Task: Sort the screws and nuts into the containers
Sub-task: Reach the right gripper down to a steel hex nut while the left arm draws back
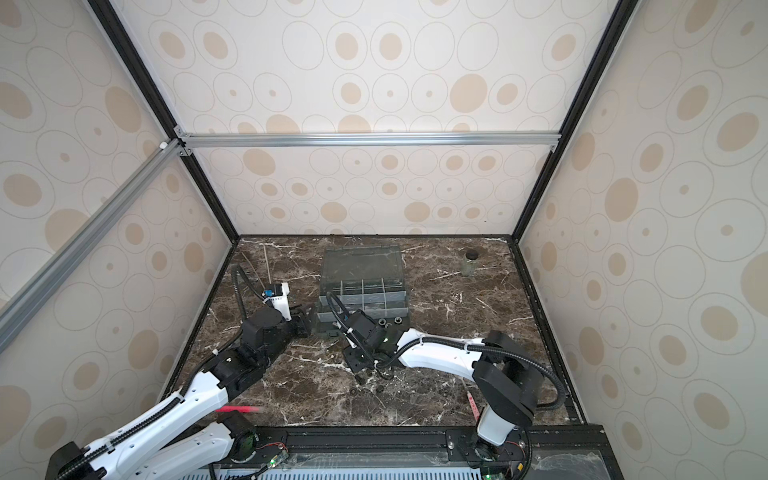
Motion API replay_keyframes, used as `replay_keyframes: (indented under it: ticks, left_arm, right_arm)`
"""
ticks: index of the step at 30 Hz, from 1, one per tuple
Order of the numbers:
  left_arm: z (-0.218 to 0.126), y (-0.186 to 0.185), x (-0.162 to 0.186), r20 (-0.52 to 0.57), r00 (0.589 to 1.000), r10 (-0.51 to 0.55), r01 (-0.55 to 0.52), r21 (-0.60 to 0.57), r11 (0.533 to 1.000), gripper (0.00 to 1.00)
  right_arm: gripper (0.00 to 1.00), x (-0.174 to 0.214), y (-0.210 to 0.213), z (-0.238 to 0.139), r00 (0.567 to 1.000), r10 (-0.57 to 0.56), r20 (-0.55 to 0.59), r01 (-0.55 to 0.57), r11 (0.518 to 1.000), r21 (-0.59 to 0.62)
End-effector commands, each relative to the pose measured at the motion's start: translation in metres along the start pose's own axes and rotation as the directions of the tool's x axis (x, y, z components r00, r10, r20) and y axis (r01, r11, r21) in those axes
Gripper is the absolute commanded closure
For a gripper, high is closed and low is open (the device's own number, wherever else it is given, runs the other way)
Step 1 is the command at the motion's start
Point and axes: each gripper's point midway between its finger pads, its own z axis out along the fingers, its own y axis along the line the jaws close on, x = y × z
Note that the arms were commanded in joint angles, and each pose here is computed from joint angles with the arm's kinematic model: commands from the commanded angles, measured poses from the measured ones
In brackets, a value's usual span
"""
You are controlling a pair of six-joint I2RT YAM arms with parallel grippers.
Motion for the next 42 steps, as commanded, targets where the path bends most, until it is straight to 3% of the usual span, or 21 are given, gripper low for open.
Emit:
replay_keyframes:
  ticks: [1,12,18,26,42]
  left_arm:
    - [-0.006,0.007,0.005,-0.032,0.999,0.017,-0.018,-0.018,1.0,0.59]
    - [-0.018,0.011,0.006,-0.019,1.0,0.011,-0.011,0.006,1.0,0.58]
    - [-0.023,0.016,0.008,-0.017,1.0,0.022,-0.022,-0.001,1.0,0.57]
    - [-0.035,0.025,0.009,0.045,0.998,-0.051,0.051,0.017,0.999,0.57]
    - [-0.036,0.021,0.007,0.04,0.999,-0.028,0.027,0.03,0.999,0.57]
  right_arm:
    - [0.53,-0.001,0.005,0.005,1.0,0.008,-0.014,-0.008,0.999,0.037]
    - [0.53,0.015,0.009,0.027,0.994,0.031,-0.104,-0.021,0.995,0.098]
    - [0.53,0.025,0.02,0.033,0.989,0.012,-0.147,-0.006,0.999,0.04]
    - [0.53,0.039,0.008,0.038,0.978,0.014,-0.207,0.008,0.994,0.107]
    - [0.53,0.023,-0.018,0.054,0.991,0.057,-0.124,-0.021,0.961,0.275]
